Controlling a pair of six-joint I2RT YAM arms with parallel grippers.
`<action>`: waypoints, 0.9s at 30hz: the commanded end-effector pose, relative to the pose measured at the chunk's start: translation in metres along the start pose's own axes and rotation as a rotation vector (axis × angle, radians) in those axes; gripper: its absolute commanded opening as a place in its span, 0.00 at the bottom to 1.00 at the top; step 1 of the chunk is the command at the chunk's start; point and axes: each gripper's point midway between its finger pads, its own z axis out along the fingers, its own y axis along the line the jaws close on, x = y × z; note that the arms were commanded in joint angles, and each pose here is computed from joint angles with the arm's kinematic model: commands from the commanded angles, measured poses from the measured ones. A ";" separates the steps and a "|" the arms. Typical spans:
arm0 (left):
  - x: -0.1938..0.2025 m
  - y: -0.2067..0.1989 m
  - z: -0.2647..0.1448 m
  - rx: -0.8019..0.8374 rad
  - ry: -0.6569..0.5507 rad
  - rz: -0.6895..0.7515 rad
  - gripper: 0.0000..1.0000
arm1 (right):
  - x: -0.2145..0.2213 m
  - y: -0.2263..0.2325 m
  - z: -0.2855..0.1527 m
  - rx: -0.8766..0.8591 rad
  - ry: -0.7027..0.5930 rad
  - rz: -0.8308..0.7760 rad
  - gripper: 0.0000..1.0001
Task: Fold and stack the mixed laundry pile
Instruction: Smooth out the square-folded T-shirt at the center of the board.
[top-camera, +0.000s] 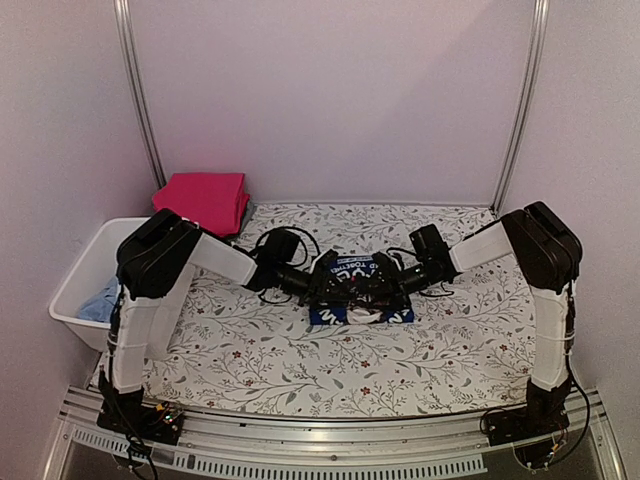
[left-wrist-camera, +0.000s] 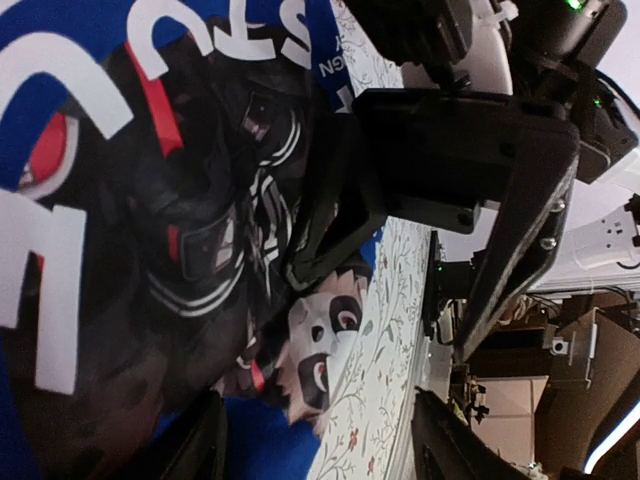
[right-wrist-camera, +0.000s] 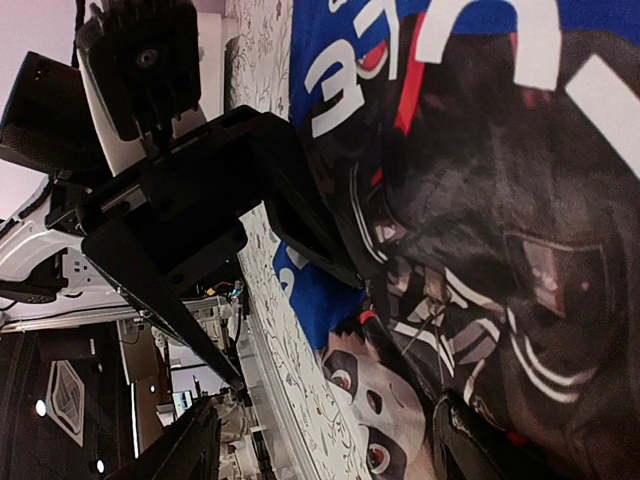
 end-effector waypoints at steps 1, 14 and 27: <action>0.056 0.036 -0.014 -0.095 0.028 -0.153 0.63 | 0.045 -0.033 0.040 0.049 0.136 0.078 0.72; 0.018 0.000 -0.112 -0.172 -0.158 -0.081 0.64 | -0.004 0.061 -0.051 0.085 -0.080 -0.104 0.59; -0.026 0.057 -0.128 -0.374 -0.211 -0.159 0.58 | -0.063 0.003 -0.085 0.464 -0.185 -0.070 0.24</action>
